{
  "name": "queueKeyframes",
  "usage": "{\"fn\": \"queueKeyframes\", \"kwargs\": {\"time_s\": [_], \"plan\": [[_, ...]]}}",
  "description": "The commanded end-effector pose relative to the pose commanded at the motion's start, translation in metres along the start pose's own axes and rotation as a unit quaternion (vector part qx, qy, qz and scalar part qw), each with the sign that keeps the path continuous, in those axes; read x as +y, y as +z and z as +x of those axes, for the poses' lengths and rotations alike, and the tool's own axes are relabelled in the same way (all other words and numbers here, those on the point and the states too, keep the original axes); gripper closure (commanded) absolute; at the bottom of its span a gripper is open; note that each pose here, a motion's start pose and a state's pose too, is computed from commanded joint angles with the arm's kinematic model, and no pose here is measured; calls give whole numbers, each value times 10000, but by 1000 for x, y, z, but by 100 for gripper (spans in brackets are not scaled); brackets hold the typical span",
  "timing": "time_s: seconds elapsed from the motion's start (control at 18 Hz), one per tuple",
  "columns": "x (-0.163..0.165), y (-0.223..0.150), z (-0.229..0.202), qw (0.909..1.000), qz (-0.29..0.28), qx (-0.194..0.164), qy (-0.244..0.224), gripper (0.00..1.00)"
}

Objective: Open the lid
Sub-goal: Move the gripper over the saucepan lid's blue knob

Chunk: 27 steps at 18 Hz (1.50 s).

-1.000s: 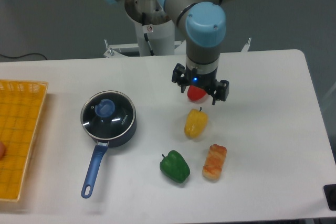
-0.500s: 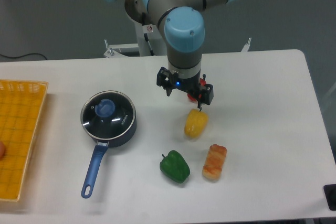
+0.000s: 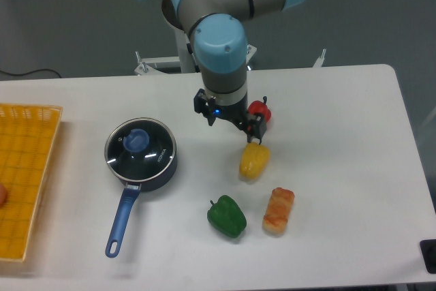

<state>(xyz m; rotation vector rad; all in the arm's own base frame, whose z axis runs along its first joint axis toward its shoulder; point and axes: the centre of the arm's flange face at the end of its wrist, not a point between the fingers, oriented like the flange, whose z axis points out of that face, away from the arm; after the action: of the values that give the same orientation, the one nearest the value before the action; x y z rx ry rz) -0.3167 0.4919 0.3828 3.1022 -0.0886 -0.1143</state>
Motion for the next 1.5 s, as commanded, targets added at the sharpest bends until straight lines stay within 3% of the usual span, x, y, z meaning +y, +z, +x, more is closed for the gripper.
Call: {"fn": "queueKeyframes", "kwargs": {"time_s": [0.28, 1.06, 1.5], "plan": [[-6, -16, -3, 9998, 164, -102, -36, 0], [-8, -6, -7, 9998, 119, -28, -152, 0], [-33, 2, 42, 9991, 187, 34, -381, 0]]}}
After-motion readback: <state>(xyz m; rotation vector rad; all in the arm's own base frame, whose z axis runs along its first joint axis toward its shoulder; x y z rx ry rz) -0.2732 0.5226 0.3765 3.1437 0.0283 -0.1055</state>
